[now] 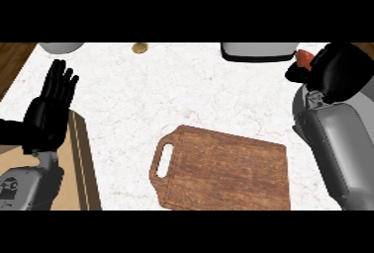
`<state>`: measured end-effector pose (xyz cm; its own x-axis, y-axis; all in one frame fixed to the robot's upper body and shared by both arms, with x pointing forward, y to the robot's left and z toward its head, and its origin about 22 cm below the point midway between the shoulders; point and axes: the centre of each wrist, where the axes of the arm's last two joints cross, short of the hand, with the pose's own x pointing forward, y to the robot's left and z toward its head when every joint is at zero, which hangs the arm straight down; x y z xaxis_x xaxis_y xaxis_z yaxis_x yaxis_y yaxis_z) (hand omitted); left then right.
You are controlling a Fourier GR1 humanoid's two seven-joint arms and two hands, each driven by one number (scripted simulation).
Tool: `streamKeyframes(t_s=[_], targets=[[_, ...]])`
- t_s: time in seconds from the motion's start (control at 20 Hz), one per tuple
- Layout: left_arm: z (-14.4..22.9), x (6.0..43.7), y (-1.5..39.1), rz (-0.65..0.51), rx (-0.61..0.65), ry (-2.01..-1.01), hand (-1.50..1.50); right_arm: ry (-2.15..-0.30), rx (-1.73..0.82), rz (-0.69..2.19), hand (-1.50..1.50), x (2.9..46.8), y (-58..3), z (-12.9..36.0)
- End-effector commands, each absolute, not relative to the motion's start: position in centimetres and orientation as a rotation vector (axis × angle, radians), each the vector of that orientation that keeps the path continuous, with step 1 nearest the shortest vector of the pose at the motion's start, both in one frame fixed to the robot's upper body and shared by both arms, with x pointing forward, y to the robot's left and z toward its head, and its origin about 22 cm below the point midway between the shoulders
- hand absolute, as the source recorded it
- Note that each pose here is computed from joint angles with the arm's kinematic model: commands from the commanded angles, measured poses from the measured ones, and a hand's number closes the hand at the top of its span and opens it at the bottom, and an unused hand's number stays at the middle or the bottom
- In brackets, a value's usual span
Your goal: Pick the sweet potato from the cutting board and place it in the pot
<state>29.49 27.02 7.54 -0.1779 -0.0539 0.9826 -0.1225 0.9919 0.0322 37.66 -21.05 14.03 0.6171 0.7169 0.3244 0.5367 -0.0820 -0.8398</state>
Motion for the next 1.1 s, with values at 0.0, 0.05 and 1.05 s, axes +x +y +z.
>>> streamKeyframes(t_s=[0.0,0.05,1.05], targets=[[8.2,29.2,27.8,0.050,0.146,-1.758,0.00,-0.913,-1.775,0.157,1.50,34.9,-24.4,15.7],[8.9,29.6,28.2,0.049,0.128,-1.755,0.00,-0.912,-1.758,0.106,1.50,35.0,-26.3,15.0],[8.1,30.1,27.7,0.044,0.113,-1.763,0.00,-0.824,-1.655,0.175,1.50,31.3,-42.4,6.3]])
